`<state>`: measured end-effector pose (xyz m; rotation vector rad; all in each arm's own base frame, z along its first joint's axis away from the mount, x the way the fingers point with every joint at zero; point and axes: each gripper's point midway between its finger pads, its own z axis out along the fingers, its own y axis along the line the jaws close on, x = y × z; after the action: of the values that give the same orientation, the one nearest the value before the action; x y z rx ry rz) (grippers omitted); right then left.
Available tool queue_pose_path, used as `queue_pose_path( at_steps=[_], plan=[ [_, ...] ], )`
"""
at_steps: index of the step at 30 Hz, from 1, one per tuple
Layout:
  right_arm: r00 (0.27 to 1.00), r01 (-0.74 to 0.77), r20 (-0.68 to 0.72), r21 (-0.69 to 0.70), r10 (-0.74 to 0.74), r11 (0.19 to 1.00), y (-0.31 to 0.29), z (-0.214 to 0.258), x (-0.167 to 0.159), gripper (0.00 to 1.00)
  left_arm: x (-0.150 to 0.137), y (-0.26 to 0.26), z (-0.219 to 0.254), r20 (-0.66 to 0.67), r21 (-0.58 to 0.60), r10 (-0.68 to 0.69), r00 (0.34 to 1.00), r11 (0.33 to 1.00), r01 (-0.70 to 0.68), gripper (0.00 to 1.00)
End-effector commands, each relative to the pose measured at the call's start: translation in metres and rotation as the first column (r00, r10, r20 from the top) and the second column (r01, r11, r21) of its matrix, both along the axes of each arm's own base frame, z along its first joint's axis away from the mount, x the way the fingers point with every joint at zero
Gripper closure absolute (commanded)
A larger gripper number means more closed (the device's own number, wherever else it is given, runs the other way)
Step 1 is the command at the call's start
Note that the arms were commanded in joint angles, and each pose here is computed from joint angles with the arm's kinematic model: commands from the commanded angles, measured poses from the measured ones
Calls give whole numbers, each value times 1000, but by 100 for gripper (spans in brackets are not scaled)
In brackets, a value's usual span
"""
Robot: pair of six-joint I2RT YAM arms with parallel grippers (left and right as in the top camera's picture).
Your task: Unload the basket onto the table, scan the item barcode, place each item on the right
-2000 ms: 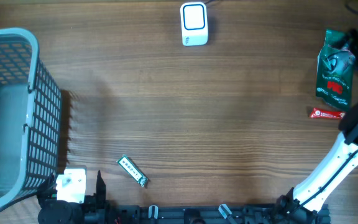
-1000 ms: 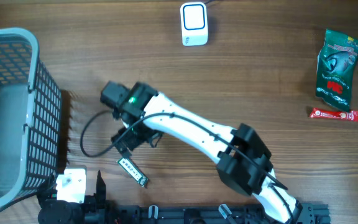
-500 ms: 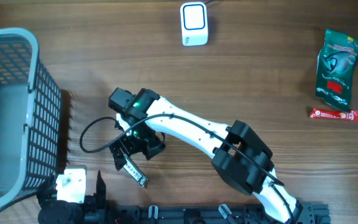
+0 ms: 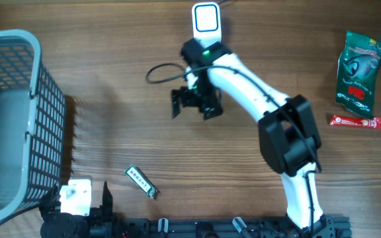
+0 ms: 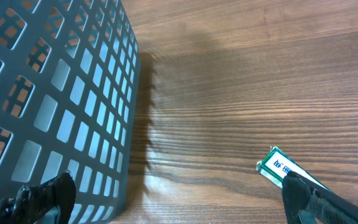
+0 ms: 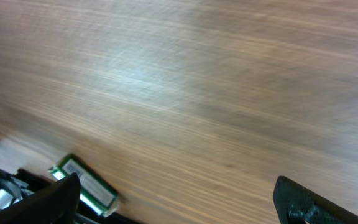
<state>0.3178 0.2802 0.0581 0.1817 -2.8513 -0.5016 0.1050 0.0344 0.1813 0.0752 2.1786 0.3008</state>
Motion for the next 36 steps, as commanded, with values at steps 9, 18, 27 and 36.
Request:
queue_pose_path(
  at_steps=[9,18,27,36],
  plan=[
    [996,69,-53,-12,-69,998,-93,23,20,0,0,1,2,9,12,-1,1000,1000,1,0],
    [996,70,-57,-13,-71,997,-96,30,17,0,0,1,2,9,12,-1,1000,1000,1,0],
    [996,71,-61,-15,-72,997,-97,30,16,0,20,2,39,135,185,-101,986,980,75,0],
    [992,66,-107,-30,-68,997,-98,33,4,0,35,-12,201,741,122,-118,661,992,40,0]
  ],
)
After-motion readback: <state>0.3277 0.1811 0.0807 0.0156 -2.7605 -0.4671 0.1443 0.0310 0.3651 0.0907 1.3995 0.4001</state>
